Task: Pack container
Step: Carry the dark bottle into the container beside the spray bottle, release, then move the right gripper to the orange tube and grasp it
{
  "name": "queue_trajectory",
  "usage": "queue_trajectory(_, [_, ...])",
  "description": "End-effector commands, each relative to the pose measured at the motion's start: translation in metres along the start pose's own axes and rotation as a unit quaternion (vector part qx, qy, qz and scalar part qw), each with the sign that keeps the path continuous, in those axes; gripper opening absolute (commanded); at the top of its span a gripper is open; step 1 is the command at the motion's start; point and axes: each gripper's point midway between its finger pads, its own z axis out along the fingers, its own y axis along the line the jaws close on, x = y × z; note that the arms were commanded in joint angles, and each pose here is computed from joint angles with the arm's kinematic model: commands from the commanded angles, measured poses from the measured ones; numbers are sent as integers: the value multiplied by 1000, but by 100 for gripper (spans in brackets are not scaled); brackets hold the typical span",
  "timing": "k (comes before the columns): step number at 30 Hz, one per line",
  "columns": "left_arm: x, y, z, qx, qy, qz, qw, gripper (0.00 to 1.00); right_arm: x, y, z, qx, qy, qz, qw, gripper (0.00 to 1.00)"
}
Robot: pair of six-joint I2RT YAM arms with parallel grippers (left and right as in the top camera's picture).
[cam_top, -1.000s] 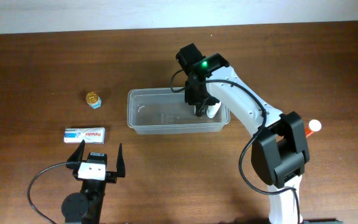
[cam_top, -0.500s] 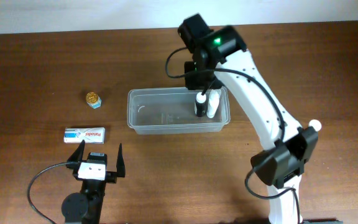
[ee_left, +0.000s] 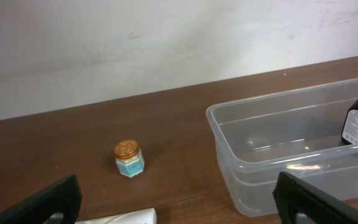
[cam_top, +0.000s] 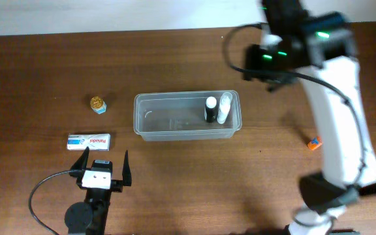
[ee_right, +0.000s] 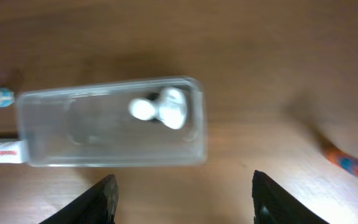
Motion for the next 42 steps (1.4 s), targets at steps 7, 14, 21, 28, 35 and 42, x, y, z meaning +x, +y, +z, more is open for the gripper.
queue_trajectory(7, [1, 1, 0, -3, 0, 6, 1000, 99, 87, -163, -19, 112, 49, 181, 976, 62])
queue_trajectory(14, [1, 1, 0, -3, 0, 6, 1000, 99, 100, -220, 27, 112, 105, 227, 962, 62])
queue_trajectory(21, [1, 1, 0, -3, 0, 6, 1000, 99, 86, -244, 61, 87, 118, 252, 957, 67])
queue_trajectory(28, [1, 1, 0, -3, 0, 6, 1000, 99, 86, -254, 107, 79, 174, 258, 947, 71])
queue_trajectory(35, [1, 1, 0, -3, 0, 6, 1000, 99, 82, -253, 131, 52, 187, 256, 947, 70])
queue_trajectory(42, [1, 1, 0, -3, 0, 6, 1000, 99, 81, -240, 135, 61, 197, 206, 957, 70])
